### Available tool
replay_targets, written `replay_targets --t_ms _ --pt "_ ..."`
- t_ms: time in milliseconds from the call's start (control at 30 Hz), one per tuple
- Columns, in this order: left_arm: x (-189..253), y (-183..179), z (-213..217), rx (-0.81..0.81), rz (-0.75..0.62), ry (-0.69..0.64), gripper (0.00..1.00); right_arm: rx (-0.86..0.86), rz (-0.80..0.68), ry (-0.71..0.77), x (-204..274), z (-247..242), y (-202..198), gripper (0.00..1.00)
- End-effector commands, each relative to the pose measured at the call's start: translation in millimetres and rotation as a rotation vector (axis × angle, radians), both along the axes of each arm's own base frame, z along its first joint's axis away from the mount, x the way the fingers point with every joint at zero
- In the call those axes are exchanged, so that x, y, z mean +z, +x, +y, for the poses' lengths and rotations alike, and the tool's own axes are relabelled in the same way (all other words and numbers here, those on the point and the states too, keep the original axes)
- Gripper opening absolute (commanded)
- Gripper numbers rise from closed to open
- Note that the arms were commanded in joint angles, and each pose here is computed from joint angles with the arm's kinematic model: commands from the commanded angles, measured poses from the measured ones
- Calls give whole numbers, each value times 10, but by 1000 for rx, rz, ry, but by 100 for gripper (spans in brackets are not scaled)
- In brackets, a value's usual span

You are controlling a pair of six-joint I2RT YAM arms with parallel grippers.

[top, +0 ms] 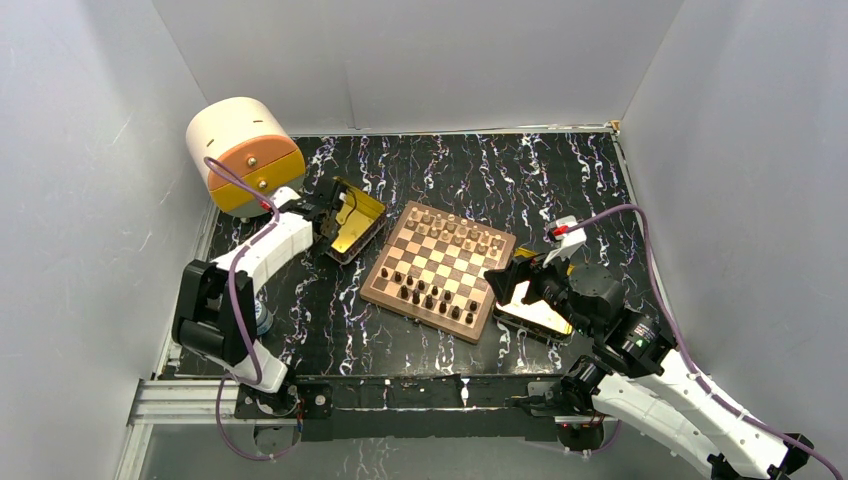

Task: Set up the chess pieces on the board
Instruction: Pick up the storage box at the center of the board, then place the storage box at the center of the board.

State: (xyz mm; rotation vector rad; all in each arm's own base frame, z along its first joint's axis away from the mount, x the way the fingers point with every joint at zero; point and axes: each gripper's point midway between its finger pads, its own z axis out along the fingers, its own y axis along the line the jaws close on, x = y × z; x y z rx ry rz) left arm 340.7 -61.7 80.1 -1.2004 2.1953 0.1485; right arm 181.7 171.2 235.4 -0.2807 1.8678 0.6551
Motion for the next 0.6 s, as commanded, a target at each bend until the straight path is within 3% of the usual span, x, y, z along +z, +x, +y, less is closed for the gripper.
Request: replay_targets --t_ms 0,267,467,567 --pt "582 130 231 -10 -115 124 0 15 -64 77 313 66 18 99" --pt "975 121 353 -173 -116 270 0 21 -70 80 329 88 27 99" --pt "1112 163 258 -452 -52 356 0 32 -74 87 364 111 20 99" --pt "1134 188 321 -507 -1 424 0 63 -100 103 434 144 -10 99"
